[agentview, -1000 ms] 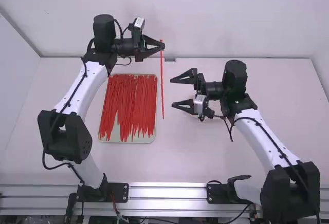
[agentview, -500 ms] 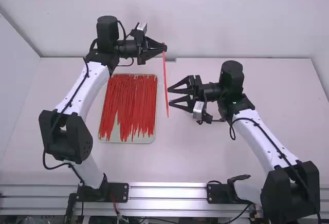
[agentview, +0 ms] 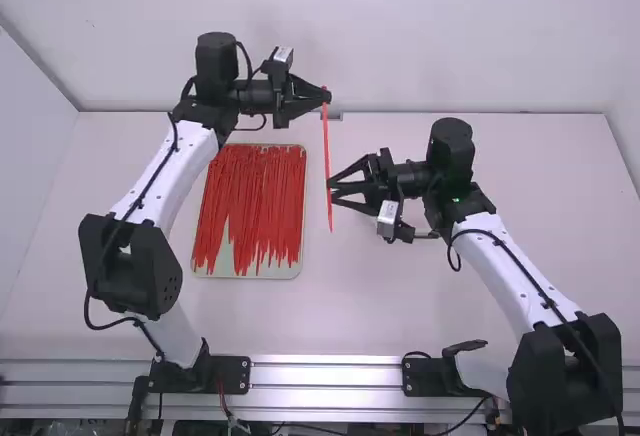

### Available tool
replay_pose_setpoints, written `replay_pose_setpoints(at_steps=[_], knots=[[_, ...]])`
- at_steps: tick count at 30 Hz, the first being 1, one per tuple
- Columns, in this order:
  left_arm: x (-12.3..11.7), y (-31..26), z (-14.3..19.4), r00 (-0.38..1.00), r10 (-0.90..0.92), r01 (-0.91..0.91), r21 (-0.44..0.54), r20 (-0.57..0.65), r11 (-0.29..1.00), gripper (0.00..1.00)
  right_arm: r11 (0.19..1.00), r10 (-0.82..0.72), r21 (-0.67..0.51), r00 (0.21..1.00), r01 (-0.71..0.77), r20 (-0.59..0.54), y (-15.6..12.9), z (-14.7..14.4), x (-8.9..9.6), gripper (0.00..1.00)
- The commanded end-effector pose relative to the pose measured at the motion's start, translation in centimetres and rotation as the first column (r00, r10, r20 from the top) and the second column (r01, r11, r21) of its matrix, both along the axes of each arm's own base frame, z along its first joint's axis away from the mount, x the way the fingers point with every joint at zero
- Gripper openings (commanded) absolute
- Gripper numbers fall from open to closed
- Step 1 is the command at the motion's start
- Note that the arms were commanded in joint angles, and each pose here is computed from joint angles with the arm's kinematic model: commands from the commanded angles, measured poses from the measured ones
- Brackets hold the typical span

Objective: Fasten the cable tie

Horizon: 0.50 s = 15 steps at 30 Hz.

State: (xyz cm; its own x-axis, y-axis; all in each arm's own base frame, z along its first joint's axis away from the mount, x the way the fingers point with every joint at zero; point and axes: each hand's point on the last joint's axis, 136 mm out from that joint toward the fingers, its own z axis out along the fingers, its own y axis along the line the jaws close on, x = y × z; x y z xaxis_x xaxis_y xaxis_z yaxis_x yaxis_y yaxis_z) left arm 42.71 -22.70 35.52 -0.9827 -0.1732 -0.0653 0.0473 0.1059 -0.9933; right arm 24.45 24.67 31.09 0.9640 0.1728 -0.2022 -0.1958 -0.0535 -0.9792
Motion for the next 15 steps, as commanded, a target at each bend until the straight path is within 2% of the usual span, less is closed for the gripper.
replay_pose_setpoints(at_steps=[1,4,13,14,15], knots=[[-0.43,-0.46,0.25,0.999,-0.009,0.009,0.004,0.032,1.000,0.02,1.000,0.028,0.006,1.000,-0.028,0.003,-0.13,0.16,-0.65,0.33],[0.18,-0.25,0.02,0.999,0.026,-0.026,0.017,0.040,1.000,0.02,0.999,0.036,0.008,0.999,-0.036,0.003,-0.17,0.18,-0.78,0.27],[0.05,-0.53,0.08,0.999,0.019,-0.020,0.016,0.043,1.000,0.02,0.999,0.040,0.008,0.999,-0.040,-0.001,-0.18,0.17,-0.86,0.13],[0.06,-0.53,0.09,0.999,0.020,-0.020,0.016,0.045,1.000,0.02,0.999,0.041,0.008,0.999,-0.041,-0.002,-0.16,0.17,-0.88,0.02],[0.07,-0.51,0.09,0.999,0.020,-0.021,0.016,0.044,1.000,0.02,0.999,0.041,0.008,0.999,-0.041,-0.001,-0.17,0.17,-0.87,0.00]])
